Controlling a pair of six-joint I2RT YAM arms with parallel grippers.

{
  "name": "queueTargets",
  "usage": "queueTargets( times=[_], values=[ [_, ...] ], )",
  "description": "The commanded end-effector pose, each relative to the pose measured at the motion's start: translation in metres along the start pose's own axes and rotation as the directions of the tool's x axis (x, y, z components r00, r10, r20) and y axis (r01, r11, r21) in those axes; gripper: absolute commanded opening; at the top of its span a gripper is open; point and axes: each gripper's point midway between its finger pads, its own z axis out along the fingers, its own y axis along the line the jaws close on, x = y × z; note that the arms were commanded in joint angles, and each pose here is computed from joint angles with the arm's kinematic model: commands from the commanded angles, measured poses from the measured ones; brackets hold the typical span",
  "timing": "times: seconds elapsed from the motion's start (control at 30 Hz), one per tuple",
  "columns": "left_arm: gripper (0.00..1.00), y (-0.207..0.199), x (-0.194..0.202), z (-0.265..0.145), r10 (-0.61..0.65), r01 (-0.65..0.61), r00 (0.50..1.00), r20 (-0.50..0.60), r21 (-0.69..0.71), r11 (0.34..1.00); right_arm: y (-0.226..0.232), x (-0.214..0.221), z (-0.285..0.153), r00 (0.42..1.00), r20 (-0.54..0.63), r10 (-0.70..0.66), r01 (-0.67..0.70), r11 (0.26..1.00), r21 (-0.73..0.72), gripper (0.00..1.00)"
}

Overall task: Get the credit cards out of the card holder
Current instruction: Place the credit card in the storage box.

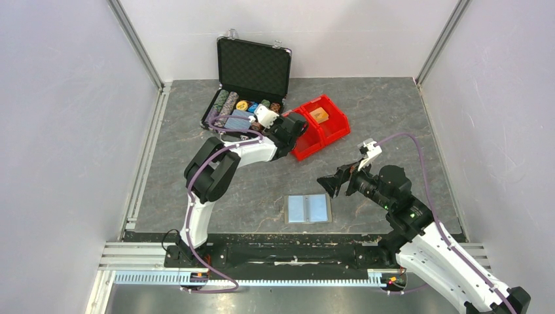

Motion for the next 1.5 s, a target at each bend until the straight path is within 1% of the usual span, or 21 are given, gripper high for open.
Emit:
queueTargets(
  times=[0.0, 0.13, 0.27, 0.3, 0.37, 0.43, 0.5, 0.73, 0.87, 0.93, 1.03, 1.1, 1.17, 1.2, 1.27, 1.37, 1.47],
  values=[
    [0.09, -0.012, -0.015, 0.006, 0.032, -0.033, 0.995, 0.095, 0.006, 0.999, 0.007, -0.026, -0.003, 0.998, 0.057, -0.015, 0.015, 1.000, -0.001, 0.98],
    [0.05, -0.011, -0.017, 0.006, 0.017, -0.017, 0.993, 0.113, 0.002, 1.000, 0.006, -0.025, -0.003, 0.998, 0.055, -0.014, 0.013, 1.000, 0.004, 0.98],
    [0.05, -0.009, -0.017, 0.008, 0.016, -0.015, 0.992, 0.129, -0.005, 1.000, 0.005, -0.024, -0.003, 0.999, 0.054, -0.008, 0.007, 1.000, 0.007, 0.98],
    [0.06, -0.007, -0.017, 0.008, 0.015, -0.014, 0.991, 0.130, -0.007, 1.000, 0.005, -0.024, -0.003, 0.999, 0.054, -0.007, 0.006, 1.000, 0.007, 0.98],
    [0.14, -0.007, -0.018, 0.008, 0.015, -0.014, 0.991, 0.131, -0.008, 1.000, 0.005, -0.024, -0.003, 0.998, 0.057, -0.006, 0.006, 1.000, 0.006, 0.98],
    [0.25, -0.010, -0.018, 0.006, 0.014, -0.014, 0.992, 0.128, -0.002, 1.000, 0.006, -0.025, -0.004, 0.998, 0.058, -0.007, 0.006, 1.000, 0.006, 0.98],
    [0.31, -0.015, -0.020, 0.004, 0.018, -0.019, 0.991, 0.129, 0.006, 1.000, 0.006, -0.026, -0.004, 0.998, 0.059, -0.007, 0.007, 1.000, 0.004, 0.98],
    [0.38, -0.041, -0.035, -0.012, 0.016, -0.022, 0.994, 0.105, 0.061, 0.998, 0.006, -0.018, -0.002, 0.999, 0.034, 0.007, -0.007, 1.000, -0.001, 0.98],
    [0.42, -0.046, -0.045, -0.027, 0.002, -0.009, 0.997, 0.075, 0.085, 0.996, 0.005, -0.010, 0.000, 1.000, 0.007, 0.023, -0.023, 1.000, -0.002, 0.98],
    [0.45, -0.048, -0.050, -0.036, 0.004, -0.008, 0.999, 0.044, 0.105, 0.994, 0.003, -0.004, 0.001, 0.999, -0.016, 0.030, -0.030, 1.000, 0.002, 0.98],
    [0.47, -0.054, -0.054, -0.056, 0.033, -0.026, 0.999, -0.041, 0.162, 0.986, -0.004, 0.009, 0.004, 0.996, -0.070, 0.050, -0.048, 0.998, 0.035, 0.98],
    [0.49, -0.055, -0.055, -0.074, 0.111, -0.085, 0.988, -0.105, 0.225, 0.971, -0.012, 0.021, 0.005, 0.991, -0.109, 0.071, -0.063, 0.995, 0.076, 0.98],
    [0.53, -0.058, -0.055, -0.095, 0.248, -0.185, 0.955, -0.164, 0.327, 0.927, -0.016, 0.033, 0.006, 0.985, -0.146, 0.092, -0.079, 0.992, 0.096, 0.98],
    [0.54, -0.057, -0.054, -0.107, 0.326, -0.237, 0.925, -0.195, 0.374, 0.897, -0.017, 0.037, 0.007, 0.982, -0.160, 0.103, -0.089, 0.991, 0.096, 0.98],
    [0.56, -0.044, -0.055, -0.123, 0.433, -0.307, 0.864, -0.258, 0.413, 0.858, -0.015, 0.044, 0.009, 0.976, -0.177, 0.129, -0.115, 0.990, 0.085, 0.95],
    [0.57, -0.014, -0.061, -0.145, 0.531, -0.389, 0.783, -0.324, 0.411, 0.824, -0.009, 0.054, 0.013, 0.967, -0.197, 0.162, -0.156, 0.987, 0.047, 0.87],
    [0.59, 0.015, -0.056, -0.169, 0.614, -0.434, 0.688, -0.387, 0.458, 0.776, -0.008, 0.065, 0.017, 0.954, -0.213, 0.210, -0.206, 0.978, 0.044, 0.83]
  ],
)
